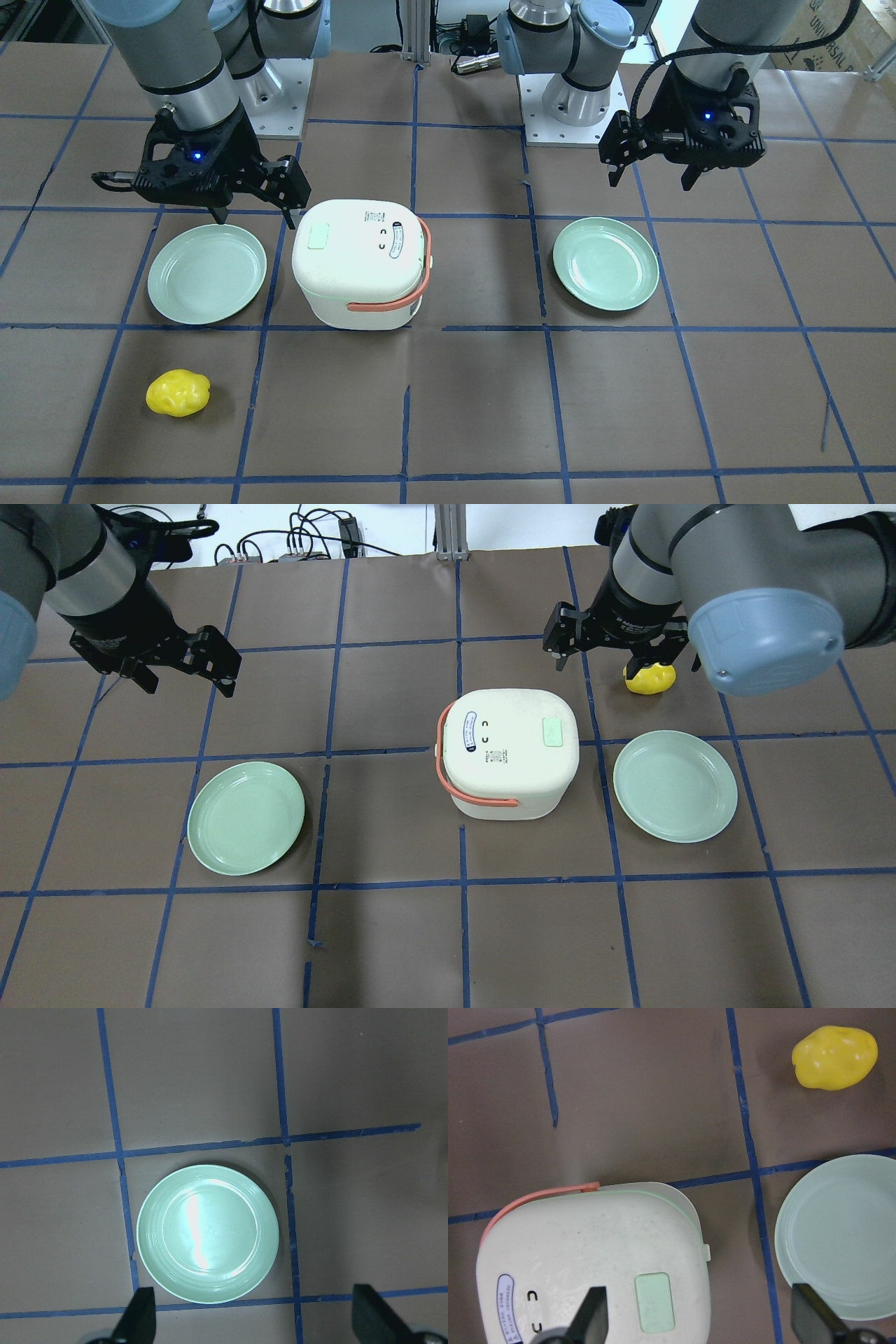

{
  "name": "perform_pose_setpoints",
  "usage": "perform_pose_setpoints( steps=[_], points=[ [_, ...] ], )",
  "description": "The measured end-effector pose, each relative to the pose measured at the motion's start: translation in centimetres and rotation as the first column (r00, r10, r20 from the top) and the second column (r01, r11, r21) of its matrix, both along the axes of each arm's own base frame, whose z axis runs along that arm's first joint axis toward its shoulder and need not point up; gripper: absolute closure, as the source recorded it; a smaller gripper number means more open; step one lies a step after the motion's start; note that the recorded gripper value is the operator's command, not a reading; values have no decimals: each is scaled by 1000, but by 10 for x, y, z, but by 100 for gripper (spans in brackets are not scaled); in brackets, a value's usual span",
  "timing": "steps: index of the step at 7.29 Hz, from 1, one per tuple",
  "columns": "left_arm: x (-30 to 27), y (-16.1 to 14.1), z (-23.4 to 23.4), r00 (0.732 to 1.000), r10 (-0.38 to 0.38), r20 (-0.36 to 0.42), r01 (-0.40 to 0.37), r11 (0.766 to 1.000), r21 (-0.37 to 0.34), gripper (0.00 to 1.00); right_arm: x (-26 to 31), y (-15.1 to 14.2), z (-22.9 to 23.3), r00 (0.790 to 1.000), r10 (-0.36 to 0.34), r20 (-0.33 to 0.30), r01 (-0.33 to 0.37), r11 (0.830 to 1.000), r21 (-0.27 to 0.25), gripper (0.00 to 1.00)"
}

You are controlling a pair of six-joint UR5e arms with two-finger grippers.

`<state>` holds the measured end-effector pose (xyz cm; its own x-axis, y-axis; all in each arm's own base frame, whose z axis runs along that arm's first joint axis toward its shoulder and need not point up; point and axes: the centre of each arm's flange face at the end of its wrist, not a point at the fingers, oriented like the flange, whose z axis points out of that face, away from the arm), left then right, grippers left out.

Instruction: Press rice cooker button

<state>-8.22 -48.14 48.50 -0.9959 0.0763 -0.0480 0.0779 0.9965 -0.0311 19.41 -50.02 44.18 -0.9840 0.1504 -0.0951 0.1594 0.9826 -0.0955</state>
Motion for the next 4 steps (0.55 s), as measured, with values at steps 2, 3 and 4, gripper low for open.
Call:
perform_pose_setpoints(
  steps=[2, 3, 4],
  points=[
    [0, 0, 0, 1000, 0, 0, 0, 1000, 0, 0, 22, 0, -3, 1000, 1, 16, -1, 1000, -30, 79],
    [0, 0, 0, 1000, 0, 0, 0, 1000, 0, 0, 26, -2, -8, 1000, 4, 17, -4, 1000, -30, 82],
    [0, 0, 0, 1000, 0, 0, 0, 1000, 0, 0, 30, 0, -18, 1000, 12, 18, -11, 1000, -13, 84]
  ],
)
